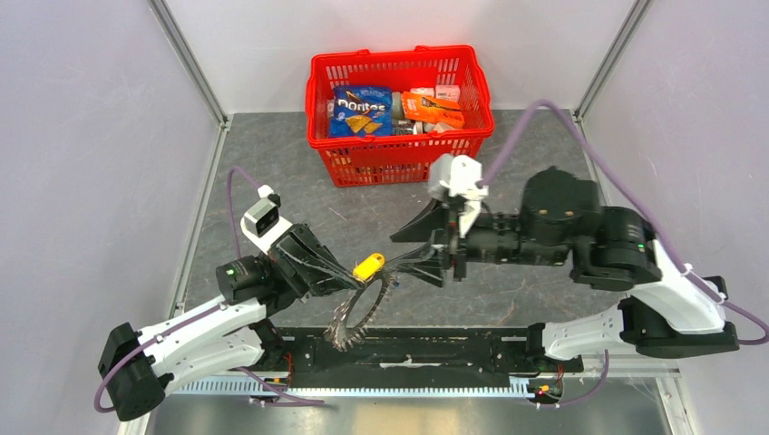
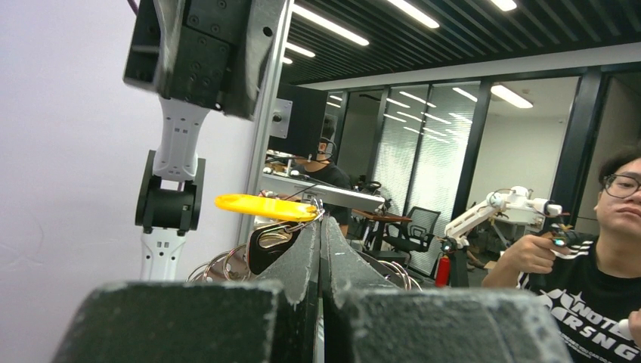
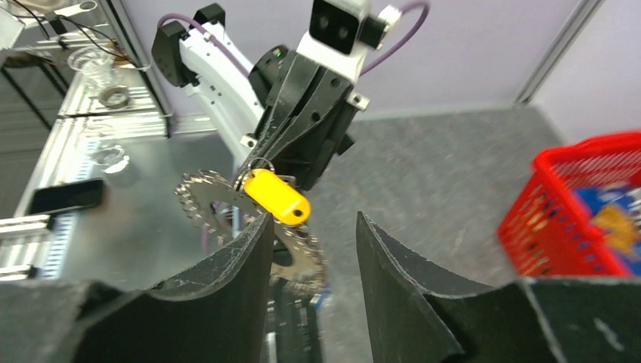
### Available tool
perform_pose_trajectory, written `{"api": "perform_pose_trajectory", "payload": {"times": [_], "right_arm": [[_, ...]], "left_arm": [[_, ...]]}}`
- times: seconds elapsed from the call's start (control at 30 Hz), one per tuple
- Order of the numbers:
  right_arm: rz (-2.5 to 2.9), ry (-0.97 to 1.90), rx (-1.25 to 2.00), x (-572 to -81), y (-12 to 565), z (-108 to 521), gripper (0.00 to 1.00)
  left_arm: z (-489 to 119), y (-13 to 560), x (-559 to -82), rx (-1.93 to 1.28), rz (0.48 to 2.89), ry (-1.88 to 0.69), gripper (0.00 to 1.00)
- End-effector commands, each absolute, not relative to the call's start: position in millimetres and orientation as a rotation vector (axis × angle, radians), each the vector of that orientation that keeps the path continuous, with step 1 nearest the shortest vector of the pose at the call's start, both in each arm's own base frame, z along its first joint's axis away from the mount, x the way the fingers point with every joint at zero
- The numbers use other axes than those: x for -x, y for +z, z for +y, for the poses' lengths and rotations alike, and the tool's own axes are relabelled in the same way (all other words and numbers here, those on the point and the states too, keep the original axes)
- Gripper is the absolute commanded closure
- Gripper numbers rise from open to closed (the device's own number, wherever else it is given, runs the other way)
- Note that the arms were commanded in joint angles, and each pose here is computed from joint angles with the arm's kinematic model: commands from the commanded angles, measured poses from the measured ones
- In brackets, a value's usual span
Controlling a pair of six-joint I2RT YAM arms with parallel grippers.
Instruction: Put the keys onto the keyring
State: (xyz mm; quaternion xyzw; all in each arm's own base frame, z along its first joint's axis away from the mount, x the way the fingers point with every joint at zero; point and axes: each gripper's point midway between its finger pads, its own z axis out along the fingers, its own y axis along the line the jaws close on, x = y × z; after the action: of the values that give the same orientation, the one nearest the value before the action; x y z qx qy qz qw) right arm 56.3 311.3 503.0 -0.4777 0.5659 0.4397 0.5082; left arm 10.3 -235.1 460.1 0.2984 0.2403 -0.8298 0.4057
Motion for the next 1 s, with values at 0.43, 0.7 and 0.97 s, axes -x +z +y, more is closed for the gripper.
{"api": "perform_pose_trajectory", "payload": {"times": [0.43,0.7,0.97], "right_arm": [[1.544,1.381,0.95,-32,503,316,0.51],[1.553,1.371,0.949,-37,503,333,0.52],[1.546,1.37,0.961,-38,505,341,0.53]], "left_arm": [[-231,479,-30,-0.641,0.563,-1.89,0.98],[-230,481,-32,-0.613,0.561,-1.889,0.98],[-231,481,-35,-0.603,0.57,-1.879,0.98]]}}
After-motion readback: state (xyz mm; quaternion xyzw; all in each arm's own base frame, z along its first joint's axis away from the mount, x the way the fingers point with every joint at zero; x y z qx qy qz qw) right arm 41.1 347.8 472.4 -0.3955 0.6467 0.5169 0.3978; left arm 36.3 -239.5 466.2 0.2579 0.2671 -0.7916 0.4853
